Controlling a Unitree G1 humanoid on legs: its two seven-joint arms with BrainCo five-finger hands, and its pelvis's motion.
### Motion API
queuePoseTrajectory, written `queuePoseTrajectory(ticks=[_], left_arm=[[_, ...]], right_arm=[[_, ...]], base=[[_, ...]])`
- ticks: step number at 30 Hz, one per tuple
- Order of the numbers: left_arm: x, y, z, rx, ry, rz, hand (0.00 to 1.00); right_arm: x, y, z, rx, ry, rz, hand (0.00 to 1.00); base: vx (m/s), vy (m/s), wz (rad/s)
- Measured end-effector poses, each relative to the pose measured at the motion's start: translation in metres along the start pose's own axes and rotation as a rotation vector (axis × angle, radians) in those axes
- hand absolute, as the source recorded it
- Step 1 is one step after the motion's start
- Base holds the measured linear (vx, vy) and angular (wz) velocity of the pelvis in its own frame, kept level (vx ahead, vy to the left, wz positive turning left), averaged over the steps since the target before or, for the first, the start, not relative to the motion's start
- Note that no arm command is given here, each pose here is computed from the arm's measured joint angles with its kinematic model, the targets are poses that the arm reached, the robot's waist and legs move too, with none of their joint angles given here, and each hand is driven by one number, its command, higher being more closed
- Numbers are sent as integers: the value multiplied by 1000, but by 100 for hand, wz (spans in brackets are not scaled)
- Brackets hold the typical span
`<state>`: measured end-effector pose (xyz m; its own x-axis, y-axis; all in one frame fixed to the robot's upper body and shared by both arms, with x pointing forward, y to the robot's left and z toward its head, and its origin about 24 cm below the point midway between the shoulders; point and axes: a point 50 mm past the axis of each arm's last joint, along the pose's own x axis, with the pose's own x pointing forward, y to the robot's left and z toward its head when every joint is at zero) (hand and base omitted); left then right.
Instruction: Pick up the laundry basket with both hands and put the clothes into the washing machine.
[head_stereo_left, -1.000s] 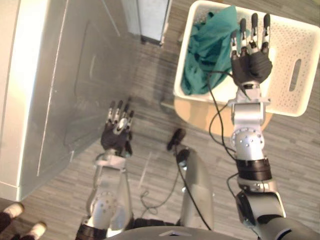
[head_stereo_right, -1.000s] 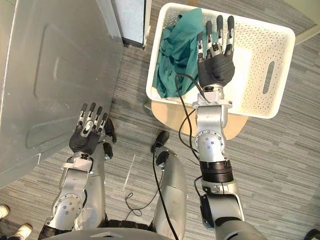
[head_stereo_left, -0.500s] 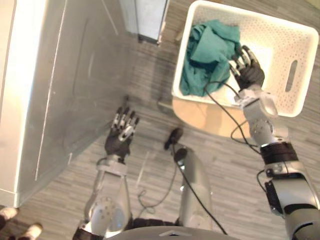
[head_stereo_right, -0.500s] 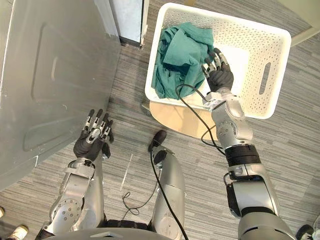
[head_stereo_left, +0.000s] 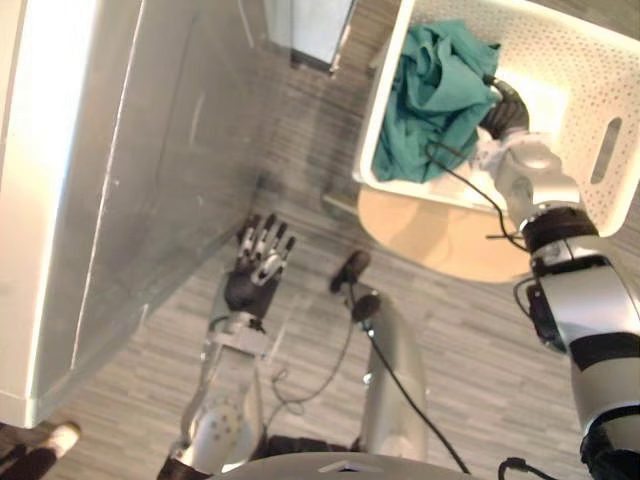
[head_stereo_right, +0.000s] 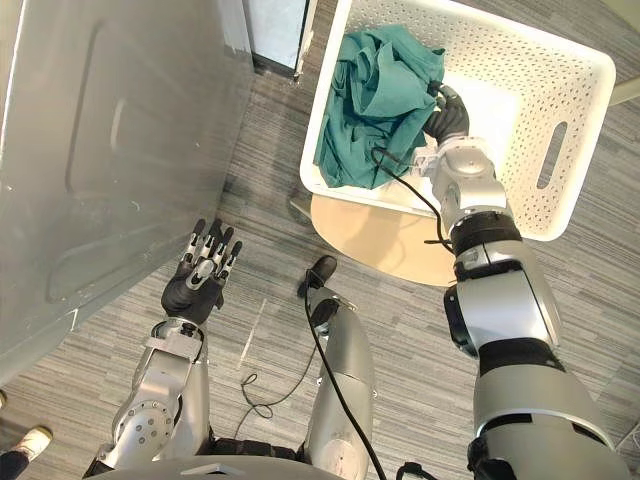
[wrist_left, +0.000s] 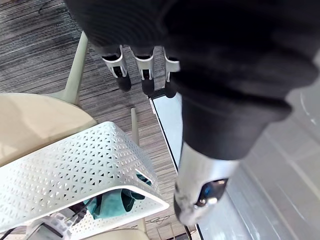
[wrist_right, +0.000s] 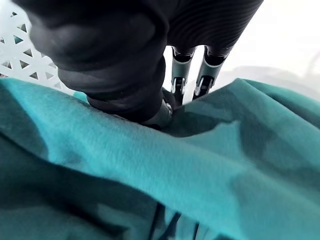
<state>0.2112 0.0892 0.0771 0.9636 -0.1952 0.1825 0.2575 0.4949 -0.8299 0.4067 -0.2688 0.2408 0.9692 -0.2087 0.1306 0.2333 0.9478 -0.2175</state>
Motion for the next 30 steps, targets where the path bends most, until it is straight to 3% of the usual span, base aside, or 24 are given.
queuePoseTrajectory(ticks=[7,12,13,20,30], left_arm=[[1,-4,-2,-21,-7,-14,0],[1,-6,-5,-8,7,-23,0],[1,-8,-7,-12,20,-32,0],[-1,-12,-12,-12,56,-79,0],[0,-12,-11,-14,52,-69,0]], right_arm=[[4,-13,9,-307,33,-17,0],[1,-14,-13,-475,119,5,0],[-1,-17,-22,-510,160,15,100],[-11,-31,-57,-594,271,53,100],[-21,-52,-74,-353,312,-52,100]], base=[[47,-27,5],[35,-30,5],[32,-24,14],[27,-21,17],[6,-13,4]])
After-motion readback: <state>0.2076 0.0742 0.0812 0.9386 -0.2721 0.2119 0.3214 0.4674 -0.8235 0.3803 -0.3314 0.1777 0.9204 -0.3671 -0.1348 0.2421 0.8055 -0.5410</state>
